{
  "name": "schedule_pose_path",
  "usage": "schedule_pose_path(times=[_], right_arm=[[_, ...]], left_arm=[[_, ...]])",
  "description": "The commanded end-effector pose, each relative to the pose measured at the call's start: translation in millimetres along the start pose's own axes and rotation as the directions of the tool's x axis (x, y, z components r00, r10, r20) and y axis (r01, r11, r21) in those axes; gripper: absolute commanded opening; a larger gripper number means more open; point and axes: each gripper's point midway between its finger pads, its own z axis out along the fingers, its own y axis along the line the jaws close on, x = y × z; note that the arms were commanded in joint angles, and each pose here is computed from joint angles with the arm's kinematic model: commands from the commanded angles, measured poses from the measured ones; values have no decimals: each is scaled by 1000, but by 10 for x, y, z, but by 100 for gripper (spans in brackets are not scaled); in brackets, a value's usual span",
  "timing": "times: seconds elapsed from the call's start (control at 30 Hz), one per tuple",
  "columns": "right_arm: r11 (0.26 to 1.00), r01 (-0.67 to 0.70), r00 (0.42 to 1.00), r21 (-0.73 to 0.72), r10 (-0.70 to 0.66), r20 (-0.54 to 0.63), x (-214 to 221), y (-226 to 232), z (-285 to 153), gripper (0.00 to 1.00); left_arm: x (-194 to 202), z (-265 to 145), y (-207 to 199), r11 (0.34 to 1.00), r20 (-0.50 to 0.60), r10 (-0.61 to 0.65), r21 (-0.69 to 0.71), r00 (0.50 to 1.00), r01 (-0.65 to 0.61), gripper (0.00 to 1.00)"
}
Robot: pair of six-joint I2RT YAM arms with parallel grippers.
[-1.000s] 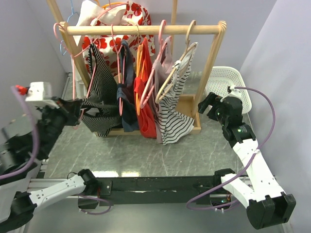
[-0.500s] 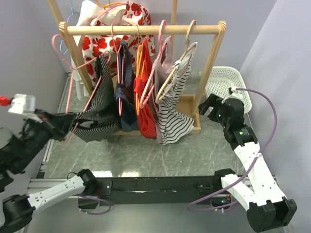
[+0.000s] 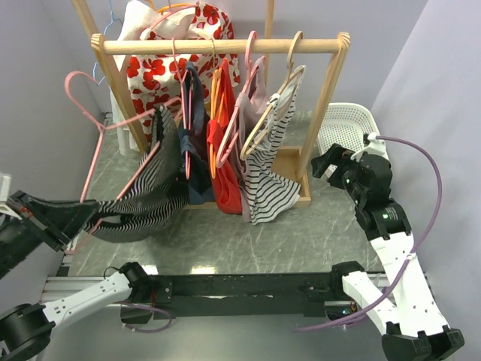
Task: Remove the tank top from the hanger
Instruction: Pick up the hanger from the clothesline.
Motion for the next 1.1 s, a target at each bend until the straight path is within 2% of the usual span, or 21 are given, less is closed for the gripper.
schedule_pose_path(times=[0.0, 0.27, 0.4, 0.6, 0.77, 0.8, 0.87, 0.9, 1.0, 1.07], right_arm=[[999, 21, 999, -25, -20, 48, -202, 90, -140, 100], [1000, 8, 999, -30, -7, 52, -211, 100, -185, 100], [1000, 6, 998, -26, -5, 58, -207, 86, -203, 100], [1000, 12, 998, -11, -11, 55, -204, 57, -211, 100], [1000, 20, 998, -5, -20, 65, -246, 54, -258, 100], [1000, 23, 997, -4, -23, 67, -260, 57, -289, 100], [999, 34, 996, 3, -35, 82, -335, 63, -387, 100], [999, 39, 995, 1, -39, 96, -370, 72, -459, 100], [997, 39, 988, 60, -47, 146, -514, -18, -717, 100], [997, 28, 985, 72, -39, 166, -580, -26, -897, 100]], left_arm=[[177, -143, -150, 995, -71, -8, 100, 997, 15, 1], [144, -419, -336, 971, -35, 10, 238, 999, -1, 1], [88, -629, -592, 912, 28, 26, 408, 999, -35, 1], [143, -726, -721, 867, 27, 48, 495, 998, -55, 1], [394, -377, -880, 828, -70, 98, 560, 993, -42, 1], [560, -227, -912, 817, -138, 125, 575, 982, -23, 1], [661, -61, -933, 814, -174, 150, 580, 973, -22, 1], [751, 105, -896, 832, -206, 155, 554, 966, -15, 1], [835, 314, -854, 851, -228, 162, 524, 960, -19, 1], [851, 296, -944, 813, -215, 177, 582, 960, -19, 1]])
